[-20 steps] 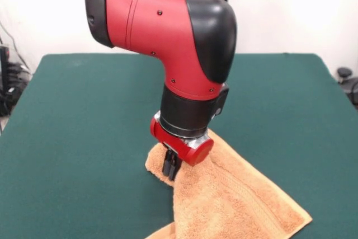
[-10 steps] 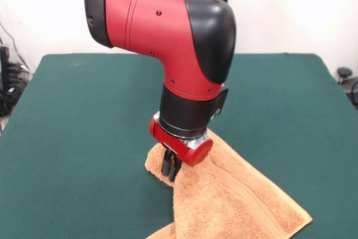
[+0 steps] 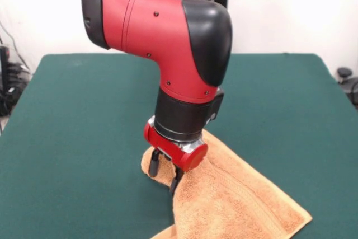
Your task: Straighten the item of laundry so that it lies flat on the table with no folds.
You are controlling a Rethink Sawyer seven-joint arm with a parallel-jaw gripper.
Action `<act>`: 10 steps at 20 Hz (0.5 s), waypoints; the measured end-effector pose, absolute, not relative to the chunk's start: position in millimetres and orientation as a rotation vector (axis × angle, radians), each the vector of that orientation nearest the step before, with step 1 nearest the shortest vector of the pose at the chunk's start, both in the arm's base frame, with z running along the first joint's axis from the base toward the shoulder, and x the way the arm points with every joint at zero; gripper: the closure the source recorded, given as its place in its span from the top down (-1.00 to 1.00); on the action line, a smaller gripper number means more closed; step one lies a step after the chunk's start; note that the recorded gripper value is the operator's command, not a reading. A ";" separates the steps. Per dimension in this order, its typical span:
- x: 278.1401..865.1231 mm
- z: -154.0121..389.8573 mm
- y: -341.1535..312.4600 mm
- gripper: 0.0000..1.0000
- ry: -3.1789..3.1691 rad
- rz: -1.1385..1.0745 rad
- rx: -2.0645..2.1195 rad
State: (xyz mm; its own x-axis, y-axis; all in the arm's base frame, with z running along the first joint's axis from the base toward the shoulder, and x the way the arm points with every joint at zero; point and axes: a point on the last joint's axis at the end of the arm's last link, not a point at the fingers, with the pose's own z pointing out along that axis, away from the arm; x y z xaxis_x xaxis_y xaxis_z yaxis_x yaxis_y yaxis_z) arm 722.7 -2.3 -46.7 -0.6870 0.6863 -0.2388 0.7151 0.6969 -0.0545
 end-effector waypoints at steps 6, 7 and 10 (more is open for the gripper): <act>724.4 -51.2 -6.9 1.00 2.681 -0.201 1.123; 724.4 -51.3 -7.0 1.00 2.680 -0.201 1.124; 724.4 -51.3 -7.0 1.00 2.681 -0.201 1.124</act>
